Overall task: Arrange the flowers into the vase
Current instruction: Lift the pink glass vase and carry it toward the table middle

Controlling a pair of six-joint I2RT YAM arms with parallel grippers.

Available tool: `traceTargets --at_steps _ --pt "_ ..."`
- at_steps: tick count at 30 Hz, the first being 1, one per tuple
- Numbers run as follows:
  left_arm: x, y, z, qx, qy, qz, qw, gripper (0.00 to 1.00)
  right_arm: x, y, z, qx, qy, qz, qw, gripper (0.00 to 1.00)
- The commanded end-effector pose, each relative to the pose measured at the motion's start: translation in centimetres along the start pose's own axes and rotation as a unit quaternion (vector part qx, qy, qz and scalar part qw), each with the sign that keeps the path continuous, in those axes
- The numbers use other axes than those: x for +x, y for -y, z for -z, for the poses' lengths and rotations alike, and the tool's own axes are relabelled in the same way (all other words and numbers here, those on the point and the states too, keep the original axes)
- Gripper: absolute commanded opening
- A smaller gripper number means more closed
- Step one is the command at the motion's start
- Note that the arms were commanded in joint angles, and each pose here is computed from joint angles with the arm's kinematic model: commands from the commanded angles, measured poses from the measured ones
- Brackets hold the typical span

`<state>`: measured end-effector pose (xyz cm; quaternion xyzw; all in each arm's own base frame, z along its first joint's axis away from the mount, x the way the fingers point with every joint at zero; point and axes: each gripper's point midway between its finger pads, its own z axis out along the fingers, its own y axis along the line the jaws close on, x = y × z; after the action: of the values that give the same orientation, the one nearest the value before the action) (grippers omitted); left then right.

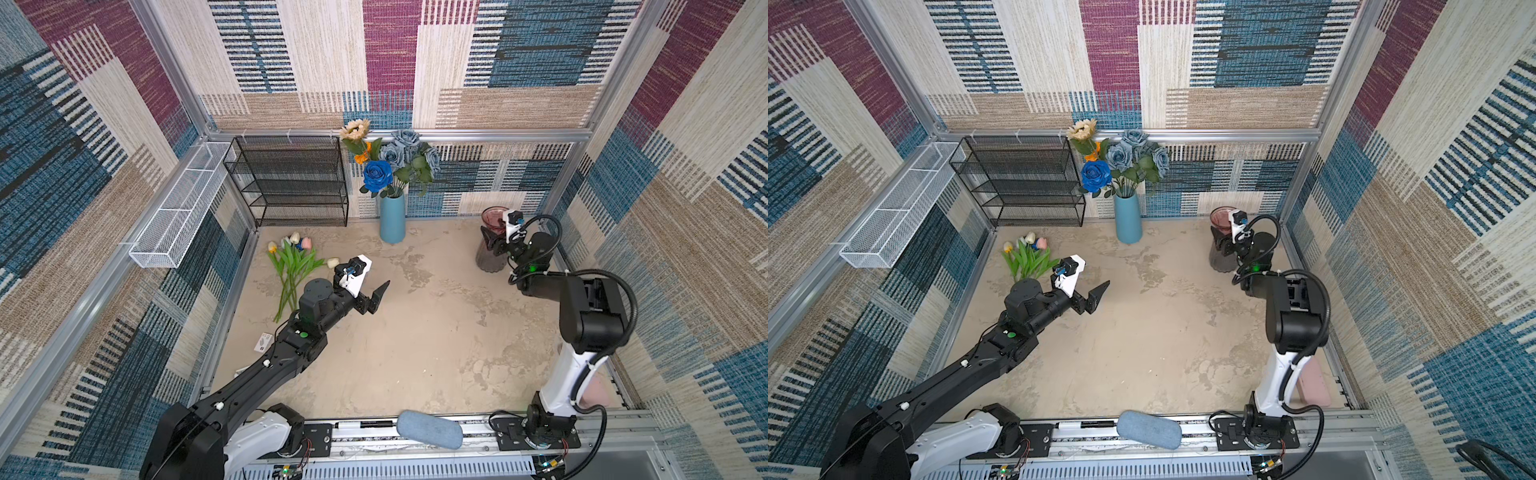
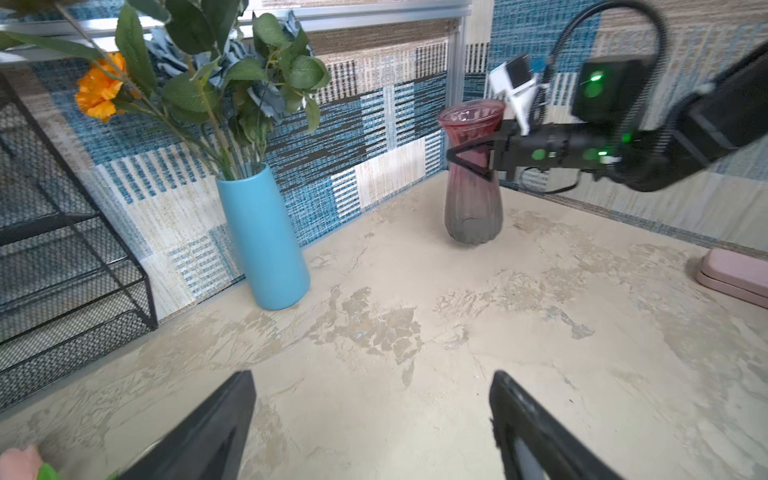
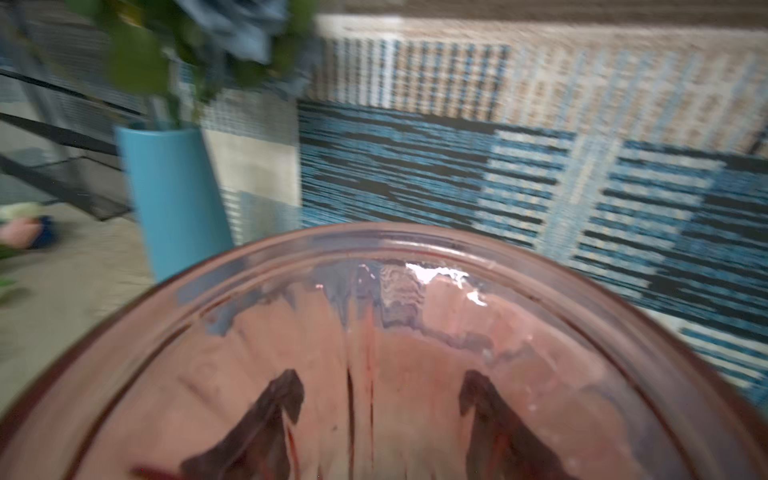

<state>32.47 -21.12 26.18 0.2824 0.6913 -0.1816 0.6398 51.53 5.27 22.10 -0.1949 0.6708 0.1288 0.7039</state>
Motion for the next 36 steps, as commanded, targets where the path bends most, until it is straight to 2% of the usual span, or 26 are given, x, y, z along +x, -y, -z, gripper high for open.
traceTargets --at_steps 1,5,10,15,23,29,32,34,36 --pt "-0.7 -0.9 -0.1 -0.024 0.015 0.008 1.0 0.91 -7.3 -5.9 2.7 -0.045 0.113 0.044 0.992 0.26" --pt "-0.4 -1.0 -0.3 -0.024 0.008 -0.001 1.0 0.91 -9.0 -13.3 5.3 -0.13 0.142 -0.003 0.981 0.28" --pt "0.1 -1.5 -0.3 -0.038 0.0 -0.007 0.999 0.91 -9.2 -20.9 6.6 -0.205 0.116 -0.021 0.972 0.28" --pt "0.9 -2.2 -0.1 -0.057 -0.009 0.007 0.998 0.91 -7.8 -26.6 7.8 -0.292 0.085 -0.031 0.952 0.28" --pt "2.1 -3.6 0.2 -0.096 -0.024 0.02 0.995 0.91 -5.2 -32.3 7.2 -0.353 0.086 -0.026 0.931 0.29" --pt "3.6 -4.6 0.8 -0.123 -0.055 0.033 0.99 0.91 -4.6 -34.3 7.3 -0.395 0.115 -0.041 0.911 0.3" --pt "4.0 -5.1 1.4 -0.135 -0.057 0.039 0.988 0.9 -4.0 -34.9 7.0 -0.401 0.118 -0.035 0.908 0.31" --pt "4.2 -5.2 1.6 -0.139 -0.056 0.04 0.988 0.91 -3.7 -34.9 6.7 -0.399 0.12 -0.033 0.909 0.35" --pt "4.3 -5.2 1.7 -0.138 -0.055 0.04 0.988 0.91 -3.3 -35.0 6.6 -0.398 0.119 -0.029 0.909 0.44"
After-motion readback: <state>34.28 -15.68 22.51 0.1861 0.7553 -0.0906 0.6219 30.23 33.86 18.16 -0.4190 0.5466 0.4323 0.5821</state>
